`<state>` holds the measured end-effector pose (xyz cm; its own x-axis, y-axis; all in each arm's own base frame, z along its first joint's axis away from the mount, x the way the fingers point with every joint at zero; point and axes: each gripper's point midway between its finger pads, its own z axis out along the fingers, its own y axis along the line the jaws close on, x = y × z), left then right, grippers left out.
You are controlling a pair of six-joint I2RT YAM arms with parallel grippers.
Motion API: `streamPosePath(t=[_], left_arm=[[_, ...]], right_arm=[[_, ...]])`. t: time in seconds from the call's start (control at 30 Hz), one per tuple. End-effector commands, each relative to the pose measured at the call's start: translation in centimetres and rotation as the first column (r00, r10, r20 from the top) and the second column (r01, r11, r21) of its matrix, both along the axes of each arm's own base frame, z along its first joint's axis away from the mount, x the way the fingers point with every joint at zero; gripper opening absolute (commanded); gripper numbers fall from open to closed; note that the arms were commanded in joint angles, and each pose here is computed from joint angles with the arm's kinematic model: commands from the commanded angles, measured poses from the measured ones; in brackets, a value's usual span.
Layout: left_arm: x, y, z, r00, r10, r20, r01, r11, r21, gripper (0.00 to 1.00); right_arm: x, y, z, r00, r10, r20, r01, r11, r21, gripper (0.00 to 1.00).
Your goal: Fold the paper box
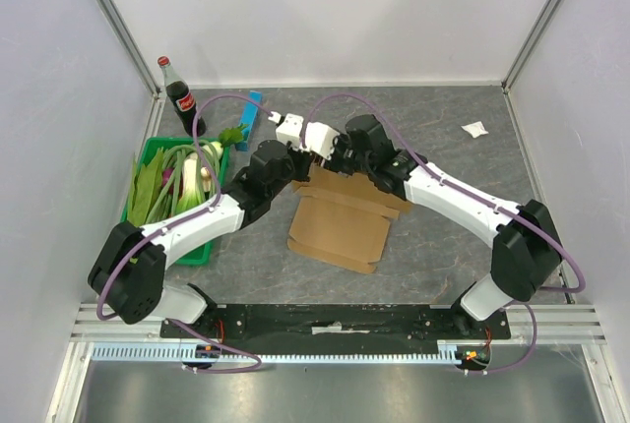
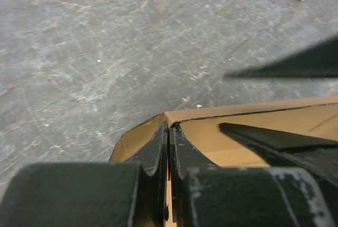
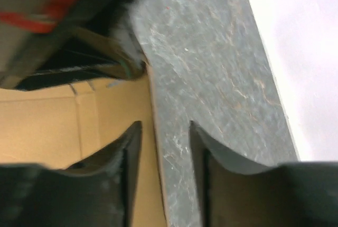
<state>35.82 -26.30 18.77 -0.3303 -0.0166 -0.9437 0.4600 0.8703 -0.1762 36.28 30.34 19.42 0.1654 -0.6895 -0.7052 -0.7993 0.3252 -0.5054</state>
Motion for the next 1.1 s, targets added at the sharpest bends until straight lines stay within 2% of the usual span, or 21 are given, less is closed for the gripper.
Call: streamPosePath(t=[0.0, 0.03, 0.07, 0.1, 0.13, 0.2, 0.23, 0.3, 0.37, 0.4, 0.43, 0.47, 0.5, 0.57, 0.6, 0.63, 0.67, 0.73, 0.87, 0.93, 1.07], left_arm=[[1.8, 1.8, 2.2, 0.983, 0.141, 0.12, -0.145, 0.989, 0.025, 0.02], [1.8, 1.8, 2.1, 0.982, 0.15, 0.118, -0.153, 0.988, 0.013, 0.02], [1.7, 2.2, 2.2, 0.978, 0.172, 0.119, -0.174, 0.985, 0.002, 0.02], [1.6, 2.3, 2.2, 0.977, 0.178, 0.119, -0.179, 0.984, -0.008, 0.02], [1.6, 2.1, 2.6, 0.975, 0.18, 0.127, -0.177, 0.984, -0.034, 0.02], [1.3, 2.2, 2.5, 0.975, 0.184, 0.128, -0.18, 0.983, -0.044, 0.02], [1.1, 2.1, 2.6, 0.974, 0.188, 0.128, -0.182, 0.982, -0.056, 0.02], [1.0, 2.1, 2.4, 0.974, 0.193, 0.119, -0.186, 0.98, -0.065, 0.02], [0.8, 2.3, 2.1, 0.972, 0.206, 0.117, -0.198, 0.977, -0.074, 0.02], [0.8, 2.5, 2.0, 0.969, 0.218, 0.117, -0.21, 0.975, -0.076, 0.02], [0.7, 2.7, 2.0, 0.966, 0.234, 0.111, -0.225, 0.97, -0.092, 0.02], [0.7, 3.0, 1.7, 0.963, 0.246, 0.108, -0.236, 0.967, -0.098, 0.02], [0.6, 3.0, 1.8, 0.963, 0.249, 0.105, -0.238, 0.965, -0.109, 0.02], [0.4, 3.1, 1.5, 0.961, 0.262, 0.087, -0.249, 0.959, -0.134, 0.02], [0.4, 3.2, 1.5, 0.959, 0.273, 0.076, -0.26, 0.954, -0.149, 0.02], [0.3, 3.4, 1.6, 0.956, 0.285, 0.07, -0.271, 0.949, -0.161, 0.02], [0.1, 3.7, 1.3, 0.953, 0.297, 0.06, -0.284, 0.944, -0.166, 0.02], [-0.1, 3.9, 1.3, 0.949, 0.311, 0.048, -0.297, 0.936, -0.188, 0.02], [-0.4, 4.7, 1.2, 0.939, 0.342, 0.046, -0.325, 0.922, -0.212, 0.02], [-0.5, 4.8, 1.4, 0.936, 0.349, 0.048, -0.33, 0.917, -0.224, 0.02], [-0.7, 5.1, 1.7, 0.932, 0.357, 0.053, -0.335, 0.911, -0.241, 0.02]], right_arm=[[2.1, -4.1, 4.7, 0.908, -0.412, -0.073, 0.418, 0.901, 0.115, 0.6], [1.9, -5.6, 5.1, 0.813, -0.555, -0.174, 0.58, 0.796, 0.171, 0.73], [1.7, -7.5, 5.6, 0.749, -0.634, -0.192, 0.662, 0.732, 0.164, 0.76], [0.1, -8.4, 5.4, 0.702, -0.66, -0.268, 0.702, 0.705, 0.101, 0.77], [-0.9, -8.6, 5.2, 0.671, -0.662, -0.333, 0.721, 0.687, 0.089, 0.82], [-3.1, -9.9, 5.2, 0.56, -0.686, -0.464, 0.802, 0.59, 0.096, 0.86], [-3.9, -9.8, 5.4, 0.542, -0.669, -0.509, 0.812, 0.572, 0.114, 0.86], [-5.1, -10.1, 6.8, 0.441, -0.617, -0.652, 0.887, 0.409, 0.213, 0.87], [-6.3, -9.6, 8.8, 0.376, -0.477, -0.795, 0.926, 0.228, 0.301, 0.89], [-6.4, -8.7, 7.8, 0.271, -0.339, -0.901, 0.962, 0.06, 0.267, 0.89], [-6.9, -7.7, 8.0, 0.23, -0.215, -0.949, 0.972, -0.004, 0.236, 0.85], [-7.2, -7.0, 8.8, 0.233, -0.1, -0.967, 0.97, -0.046, 0.239, 0.85], [-6.4, -5.6, 8.8, 0.211, 0.079, -0.974, 0.97, -0.137, 0.199, 0.83], [-6.0, -4.1, 7.8, 0.179, 0.196, -0.964, 0.971, -0.191, 0.142, 0.84], [-5.7, -3.7, 7.7, 0.128, 0.278, -0.952, 0.97, -0.237, 0.062, 0.84], [-5.1, -3.3, 6.6, 0.104, 0.287, -0.952, 0.966, -0.255, 0.029, 0.83], [-4.8, -2.8, 6.9, 0.111, 0.314, -0.943, 0.964, -0.266, 0.024, 0.81], [-4.3, -2.2, 6.0, 0.076, 0.333, -0.94, 0.951, -0.306, -0.032, 0.74], [-3.3, -1.7, 5.1, 0.06, 0.348, -0.935, 0.927, -0.368, -0.077, 0.64], [-2.8, -1.7, 4.3, 0.049, 0.35, -0.935, 0.915, -0.391, -0.099, 0.55], [-2.1, -1.1, 3.2, 0.025, 0.35, -0.936, 0.901, -0.415, -0.131, 0.5]])
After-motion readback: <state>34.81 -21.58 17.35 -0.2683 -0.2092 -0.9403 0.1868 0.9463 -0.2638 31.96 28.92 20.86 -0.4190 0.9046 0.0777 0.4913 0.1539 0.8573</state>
